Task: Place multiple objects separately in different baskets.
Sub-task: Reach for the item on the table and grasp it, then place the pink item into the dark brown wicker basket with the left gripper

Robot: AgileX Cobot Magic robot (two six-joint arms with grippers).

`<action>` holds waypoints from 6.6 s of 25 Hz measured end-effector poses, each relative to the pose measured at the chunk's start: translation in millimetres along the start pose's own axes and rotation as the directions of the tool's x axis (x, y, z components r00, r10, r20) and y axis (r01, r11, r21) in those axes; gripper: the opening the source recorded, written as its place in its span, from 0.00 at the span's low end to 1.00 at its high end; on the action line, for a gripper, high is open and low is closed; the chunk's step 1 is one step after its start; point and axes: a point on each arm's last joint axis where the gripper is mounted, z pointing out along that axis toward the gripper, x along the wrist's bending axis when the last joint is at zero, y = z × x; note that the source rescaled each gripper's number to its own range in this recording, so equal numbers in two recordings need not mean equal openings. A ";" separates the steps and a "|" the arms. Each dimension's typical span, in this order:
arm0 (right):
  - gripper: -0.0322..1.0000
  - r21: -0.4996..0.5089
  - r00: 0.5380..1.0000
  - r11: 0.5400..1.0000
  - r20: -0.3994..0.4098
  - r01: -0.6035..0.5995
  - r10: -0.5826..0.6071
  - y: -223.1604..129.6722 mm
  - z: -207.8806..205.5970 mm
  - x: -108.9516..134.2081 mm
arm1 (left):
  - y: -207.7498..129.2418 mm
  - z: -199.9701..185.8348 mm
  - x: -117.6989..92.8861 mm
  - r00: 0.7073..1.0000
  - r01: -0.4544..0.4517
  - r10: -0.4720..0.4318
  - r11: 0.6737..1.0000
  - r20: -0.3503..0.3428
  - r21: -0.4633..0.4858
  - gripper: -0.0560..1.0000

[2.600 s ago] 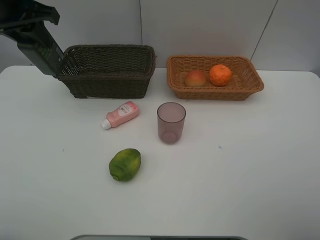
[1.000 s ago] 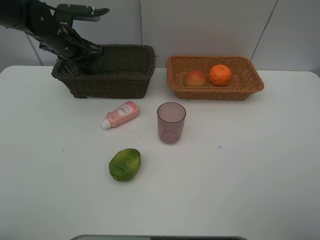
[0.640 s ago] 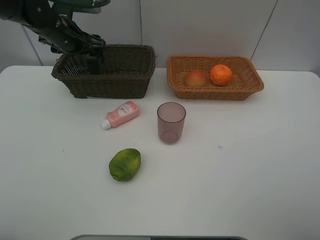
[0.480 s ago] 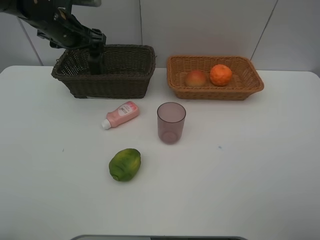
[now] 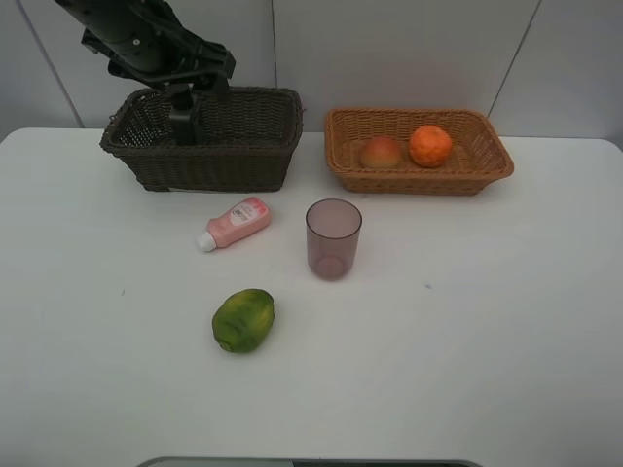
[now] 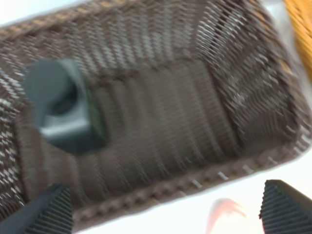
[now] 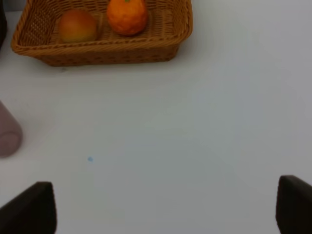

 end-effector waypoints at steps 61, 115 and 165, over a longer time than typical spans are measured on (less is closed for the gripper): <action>1.00 0.000 1.000 1.000 0.000 0.000 0.000 0.0 0.0 0.0 | -68.4 49.1 -82.0 0.940 -0.336 0.284 0.861 0.187 0.383 0.99; 1.00 0.000 1.000 1.000 0.000 0.000 0.000 0.0 0.0 0.0 | -94.7 136.9 -50.9 0.927 -0.371 0.320 0.855 0.196 0.362 0.86; 1.00 0.000 1.000 1.000 0.000 0.000 0.000 0.0 0.0 0.0 | -79.1 68.4 -48.6 0.948 -0.311 0.228 0.817 0.224 0.485 0.64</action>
